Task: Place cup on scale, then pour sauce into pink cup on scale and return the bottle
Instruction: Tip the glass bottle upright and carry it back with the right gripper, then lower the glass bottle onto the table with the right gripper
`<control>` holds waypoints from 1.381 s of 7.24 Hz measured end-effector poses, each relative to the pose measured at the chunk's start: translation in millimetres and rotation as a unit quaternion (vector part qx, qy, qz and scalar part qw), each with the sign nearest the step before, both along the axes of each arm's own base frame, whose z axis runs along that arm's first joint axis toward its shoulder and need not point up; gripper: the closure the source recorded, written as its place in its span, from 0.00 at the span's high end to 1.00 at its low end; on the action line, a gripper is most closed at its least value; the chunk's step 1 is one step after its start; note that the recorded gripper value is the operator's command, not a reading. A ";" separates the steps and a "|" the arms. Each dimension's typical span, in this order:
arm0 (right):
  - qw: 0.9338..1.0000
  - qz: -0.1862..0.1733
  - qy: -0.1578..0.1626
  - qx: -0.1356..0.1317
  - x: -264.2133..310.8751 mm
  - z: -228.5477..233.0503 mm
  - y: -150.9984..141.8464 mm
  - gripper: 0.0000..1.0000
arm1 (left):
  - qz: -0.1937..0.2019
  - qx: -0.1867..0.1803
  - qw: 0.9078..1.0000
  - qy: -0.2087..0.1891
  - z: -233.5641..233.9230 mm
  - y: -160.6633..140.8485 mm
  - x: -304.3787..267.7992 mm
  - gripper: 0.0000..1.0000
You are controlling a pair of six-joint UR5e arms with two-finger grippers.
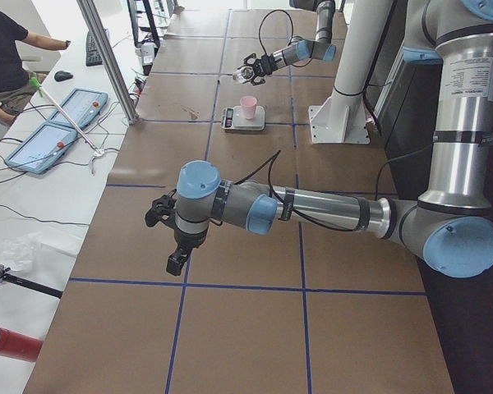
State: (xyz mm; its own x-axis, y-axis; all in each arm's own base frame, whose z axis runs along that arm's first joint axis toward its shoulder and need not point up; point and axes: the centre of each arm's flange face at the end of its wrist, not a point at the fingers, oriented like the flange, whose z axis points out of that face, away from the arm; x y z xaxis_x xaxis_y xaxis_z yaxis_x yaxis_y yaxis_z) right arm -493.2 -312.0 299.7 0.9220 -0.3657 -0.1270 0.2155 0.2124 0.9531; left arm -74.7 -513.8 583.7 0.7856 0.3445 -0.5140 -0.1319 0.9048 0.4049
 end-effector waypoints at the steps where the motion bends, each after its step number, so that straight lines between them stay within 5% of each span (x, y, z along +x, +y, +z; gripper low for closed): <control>1: 0.999 0.004 -0.053 -0.010 13.1 13.6 1.4 0.00 | -0.003 0.001 1.000 0.000 -1.2 -0.2 -2.8 1.00; 3: 0.986 0.010 -0.155 -0.053 29.8 25.4 -7.1 0.00 | -0.006 0.003 1.000 0.000 -2.8 -0.3 -6.6 1.00; 5: 0.955 0.026 -0.266 -0.129 51.9 42.6 -17.7 0.00 | -0.007 0.004 1.000 0.000 -3.7 -0.3 -7.3 1.00; 10: 0.912 0.064 -0.355 -0.193 120.5 116.3 -13.7 0.00 | -0.008 0.008 1.000 0.000 -7.9 -0.8 -8.0 1.00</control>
State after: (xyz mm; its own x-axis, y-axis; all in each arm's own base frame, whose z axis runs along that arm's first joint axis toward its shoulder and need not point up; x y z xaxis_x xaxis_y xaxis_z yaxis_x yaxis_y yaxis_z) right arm -372.7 -325.7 416.0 0.7596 -0.1408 0.6349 -0.4773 0.5425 0.6913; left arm -82.6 -514.5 575.8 0.7911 0.3397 -0.5087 -0.1176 0.9006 0.4185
